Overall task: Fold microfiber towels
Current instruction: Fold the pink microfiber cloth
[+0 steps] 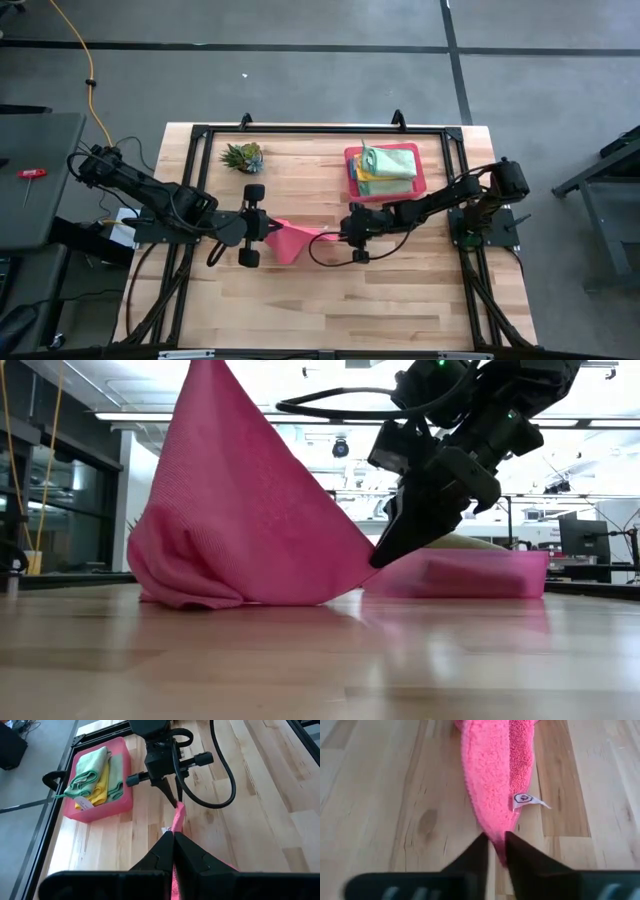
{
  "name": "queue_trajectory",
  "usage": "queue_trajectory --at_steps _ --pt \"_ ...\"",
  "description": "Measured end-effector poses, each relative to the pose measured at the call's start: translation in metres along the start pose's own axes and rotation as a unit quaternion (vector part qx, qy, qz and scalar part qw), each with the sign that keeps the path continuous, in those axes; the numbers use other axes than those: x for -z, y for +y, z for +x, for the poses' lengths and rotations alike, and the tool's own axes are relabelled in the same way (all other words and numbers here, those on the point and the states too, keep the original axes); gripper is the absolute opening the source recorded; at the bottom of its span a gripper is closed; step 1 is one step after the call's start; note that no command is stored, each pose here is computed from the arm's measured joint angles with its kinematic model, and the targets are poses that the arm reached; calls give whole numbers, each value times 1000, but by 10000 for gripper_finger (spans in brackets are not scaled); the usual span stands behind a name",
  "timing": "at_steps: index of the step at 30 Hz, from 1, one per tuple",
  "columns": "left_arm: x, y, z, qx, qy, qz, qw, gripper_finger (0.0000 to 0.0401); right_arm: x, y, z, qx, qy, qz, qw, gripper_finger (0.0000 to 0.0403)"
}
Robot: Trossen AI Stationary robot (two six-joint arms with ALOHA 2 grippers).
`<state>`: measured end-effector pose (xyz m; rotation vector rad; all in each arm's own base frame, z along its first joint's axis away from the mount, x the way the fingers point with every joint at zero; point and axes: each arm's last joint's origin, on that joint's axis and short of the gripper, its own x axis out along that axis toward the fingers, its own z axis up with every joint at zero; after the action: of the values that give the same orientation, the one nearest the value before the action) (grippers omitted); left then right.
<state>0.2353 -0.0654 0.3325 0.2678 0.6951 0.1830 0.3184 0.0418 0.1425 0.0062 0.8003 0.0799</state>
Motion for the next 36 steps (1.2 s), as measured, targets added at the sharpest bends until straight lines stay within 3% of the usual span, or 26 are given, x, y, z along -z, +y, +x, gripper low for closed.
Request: queue_trajectory --at_steps 3,36 --pt "0 0 0 0 0 1 1000 0 0 0 0 -5 1 10 1000 9" --pt "1 0 0 -2 4 -1 1000 0 -1 0 -1 -13 0 32 999 0"
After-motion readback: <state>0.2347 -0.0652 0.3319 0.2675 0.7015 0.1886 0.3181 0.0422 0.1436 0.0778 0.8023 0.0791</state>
